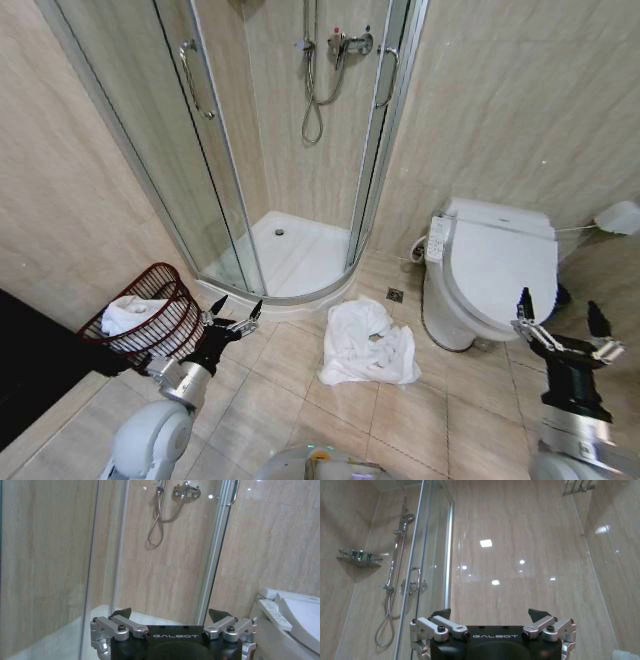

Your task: Discard the used towel into the hamper.

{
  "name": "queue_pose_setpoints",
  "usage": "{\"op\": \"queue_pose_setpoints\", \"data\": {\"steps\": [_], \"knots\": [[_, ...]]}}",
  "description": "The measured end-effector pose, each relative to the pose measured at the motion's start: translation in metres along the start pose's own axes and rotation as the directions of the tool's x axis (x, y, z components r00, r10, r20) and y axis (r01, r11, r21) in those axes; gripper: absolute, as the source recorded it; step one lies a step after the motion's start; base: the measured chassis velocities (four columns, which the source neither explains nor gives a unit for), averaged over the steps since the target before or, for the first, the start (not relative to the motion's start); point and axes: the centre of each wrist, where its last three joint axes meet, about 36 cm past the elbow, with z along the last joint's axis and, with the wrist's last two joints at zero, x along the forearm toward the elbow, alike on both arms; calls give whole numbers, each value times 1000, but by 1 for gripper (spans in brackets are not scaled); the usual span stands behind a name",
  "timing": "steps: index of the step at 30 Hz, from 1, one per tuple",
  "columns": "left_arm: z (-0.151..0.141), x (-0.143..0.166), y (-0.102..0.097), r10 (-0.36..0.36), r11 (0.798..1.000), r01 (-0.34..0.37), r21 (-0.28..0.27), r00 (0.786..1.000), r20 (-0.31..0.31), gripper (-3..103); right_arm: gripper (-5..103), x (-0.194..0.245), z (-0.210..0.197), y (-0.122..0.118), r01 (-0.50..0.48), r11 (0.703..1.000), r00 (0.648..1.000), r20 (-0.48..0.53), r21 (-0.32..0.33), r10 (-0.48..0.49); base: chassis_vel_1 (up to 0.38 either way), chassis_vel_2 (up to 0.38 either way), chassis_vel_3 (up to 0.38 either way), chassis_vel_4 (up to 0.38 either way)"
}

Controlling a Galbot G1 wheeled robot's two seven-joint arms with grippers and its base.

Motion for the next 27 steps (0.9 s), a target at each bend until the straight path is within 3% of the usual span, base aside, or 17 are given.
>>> {"op": "queue_pose_setpoints", "data": {"steps": [27], "knots": [[0,0,0,0,1000,0,0,1000,0,100,100,1,1,1,4,1000,1000,-13,-5,-4,0,0,0,0]]}}
